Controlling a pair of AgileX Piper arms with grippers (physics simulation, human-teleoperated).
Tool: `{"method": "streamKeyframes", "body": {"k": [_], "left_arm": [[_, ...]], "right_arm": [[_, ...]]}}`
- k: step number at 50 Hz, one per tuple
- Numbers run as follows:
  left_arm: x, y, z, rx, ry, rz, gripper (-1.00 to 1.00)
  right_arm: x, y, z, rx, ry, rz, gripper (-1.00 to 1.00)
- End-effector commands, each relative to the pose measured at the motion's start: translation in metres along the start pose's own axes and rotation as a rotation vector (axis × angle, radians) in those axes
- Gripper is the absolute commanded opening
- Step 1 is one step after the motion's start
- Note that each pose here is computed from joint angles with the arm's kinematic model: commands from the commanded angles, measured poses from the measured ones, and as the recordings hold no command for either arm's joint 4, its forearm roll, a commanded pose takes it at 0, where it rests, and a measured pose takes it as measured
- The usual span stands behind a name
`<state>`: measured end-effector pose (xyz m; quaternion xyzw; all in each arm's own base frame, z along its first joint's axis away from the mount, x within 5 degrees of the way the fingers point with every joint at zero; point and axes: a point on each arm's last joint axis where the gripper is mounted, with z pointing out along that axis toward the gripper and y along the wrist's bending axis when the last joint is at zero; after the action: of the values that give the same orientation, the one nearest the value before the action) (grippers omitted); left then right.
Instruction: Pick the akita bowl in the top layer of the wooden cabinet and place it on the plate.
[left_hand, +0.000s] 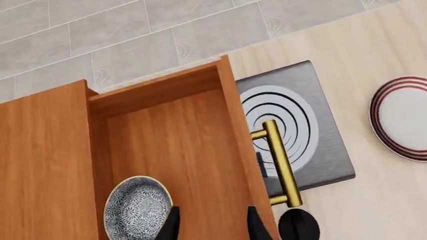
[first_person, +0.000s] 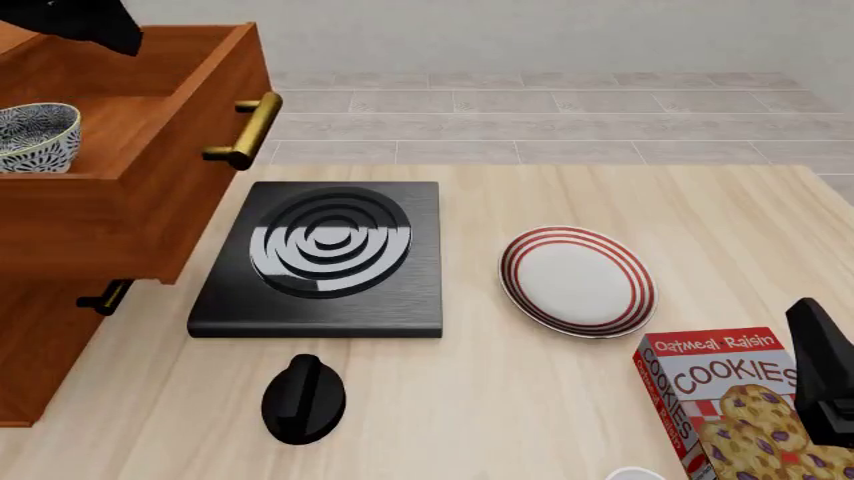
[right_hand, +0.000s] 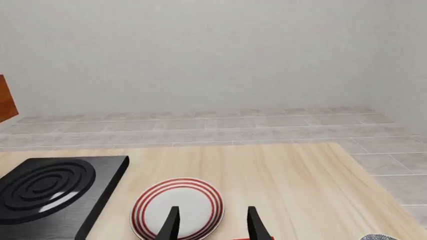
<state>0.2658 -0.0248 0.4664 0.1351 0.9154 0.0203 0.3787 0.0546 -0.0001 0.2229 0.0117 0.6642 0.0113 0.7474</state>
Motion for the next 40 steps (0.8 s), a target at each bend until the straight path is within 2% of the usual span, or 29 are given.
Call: {"method": "streamKeyframes", "body": {"k": [1,17,40], "left_arm": [[-0.001,0.021,0.016,-0.041,0.041,0.019,1.00],[0.005,0.040,0.029,-0.074,0.088,0.020,1.00],[0.021,0.051,0.048,-0.074,0.173,0.010,1.00]], "right_arm": [[0.000,0.000,0.000,0.001,0.000,-0.001,1.00],[0.001,0.000,0.000,-0.001,0.002,-0.001,1.00],[0.000,0.000,0.000,-0.001,0.000,0.001,1.00]]}}
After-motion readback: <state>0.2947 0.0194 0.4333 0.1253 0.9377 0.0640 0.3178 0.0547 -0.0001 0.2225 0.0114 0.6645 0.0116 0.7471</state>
